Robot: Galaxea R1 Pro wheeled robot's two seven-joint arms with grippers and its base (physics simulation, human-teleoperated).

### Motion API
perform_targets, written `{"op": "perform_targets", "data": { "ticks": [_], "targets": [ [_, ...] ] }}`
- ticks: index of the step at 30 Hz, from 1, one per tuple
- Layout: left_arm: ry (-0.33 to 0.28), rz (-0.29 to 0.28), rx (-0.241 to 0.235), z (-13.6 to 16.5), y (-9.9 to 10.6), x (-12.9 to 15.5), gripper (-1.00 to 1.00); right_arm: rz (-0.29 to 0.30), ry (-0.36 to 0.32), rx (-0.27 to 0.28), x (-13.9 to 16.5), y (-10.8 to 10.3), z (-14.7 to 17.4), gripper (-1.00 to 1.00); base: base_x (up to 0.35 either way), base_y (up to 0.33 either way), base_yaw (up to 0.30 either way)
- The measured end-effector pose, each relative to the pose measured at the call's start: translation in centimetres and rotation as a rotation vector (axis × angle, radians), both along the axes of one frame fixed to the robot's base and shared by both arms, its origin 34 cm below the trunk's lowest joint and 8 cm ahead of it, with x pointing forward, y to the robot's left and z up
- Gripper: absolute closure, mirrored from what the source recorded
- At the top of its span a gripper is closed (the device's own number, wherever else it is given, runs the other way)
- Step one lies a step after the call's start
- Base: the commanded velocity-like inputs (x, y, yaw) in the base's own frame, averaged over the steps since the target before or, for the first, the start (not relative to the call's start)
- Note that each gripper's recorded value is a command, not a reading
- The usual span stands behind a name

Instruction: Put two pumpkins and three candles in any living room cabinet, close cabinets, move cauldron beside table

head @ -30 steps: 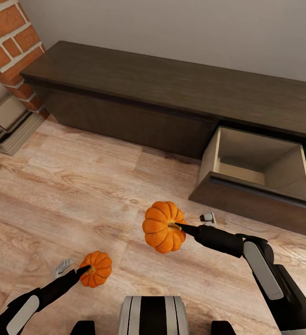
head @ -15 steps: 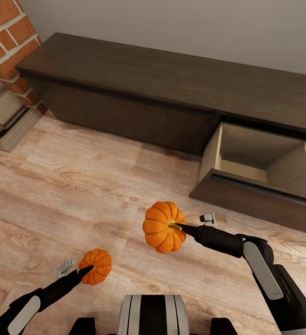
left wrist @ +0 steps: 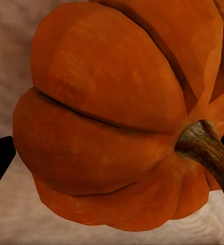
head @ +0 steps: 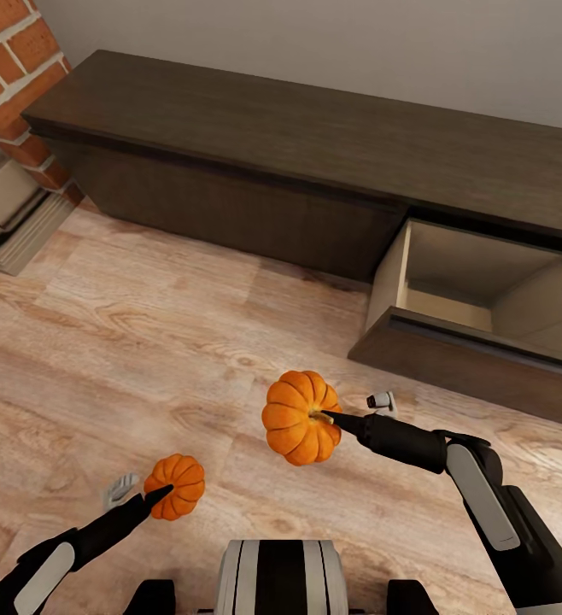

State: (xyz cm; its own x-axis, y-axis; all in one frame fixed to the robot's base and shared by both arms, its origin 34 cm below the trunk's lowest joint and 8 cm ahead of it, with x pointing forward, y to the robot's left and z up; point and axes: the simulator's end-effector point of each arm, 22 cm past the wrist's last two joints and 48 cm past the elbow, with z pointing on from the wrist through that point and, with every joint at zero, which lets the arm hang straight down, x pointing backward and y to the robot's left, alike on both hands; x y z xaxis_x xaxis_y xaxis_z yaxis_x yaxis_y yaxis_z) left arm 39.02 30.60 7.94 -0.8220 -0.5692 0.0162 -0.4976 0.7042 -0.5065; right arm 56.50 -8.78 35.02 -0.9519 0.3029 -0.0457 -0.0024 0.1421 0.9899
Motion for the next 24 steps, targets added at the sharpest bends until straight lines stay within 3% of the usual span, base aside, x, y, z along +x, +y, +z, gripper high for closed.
{"op": "perform_targets", "data": {
  "ticks": [10,11,24],
  "targets": [
    [0.000,0.000,0.000,0.00,-0.01,0.03,-1.00,0.000,0.001,-0.001,-0.01,0.00,-0.02,1.00,0.000,0.000,0.000],
    [-0.001,0.000,0.000,0.00,0.01,0.06,1.00,0.000,0.001,0.000,-0.01,0.00,-0.02,1.00,0.000,0.000,0.000],
    [-0.001,0.001,0.001,0.00,0.04,0.02,1.00,0.001,0.002,0.001,-0.03,0.01,-0.02,1.00,0.000,0.000,0.000]
  ]
}}
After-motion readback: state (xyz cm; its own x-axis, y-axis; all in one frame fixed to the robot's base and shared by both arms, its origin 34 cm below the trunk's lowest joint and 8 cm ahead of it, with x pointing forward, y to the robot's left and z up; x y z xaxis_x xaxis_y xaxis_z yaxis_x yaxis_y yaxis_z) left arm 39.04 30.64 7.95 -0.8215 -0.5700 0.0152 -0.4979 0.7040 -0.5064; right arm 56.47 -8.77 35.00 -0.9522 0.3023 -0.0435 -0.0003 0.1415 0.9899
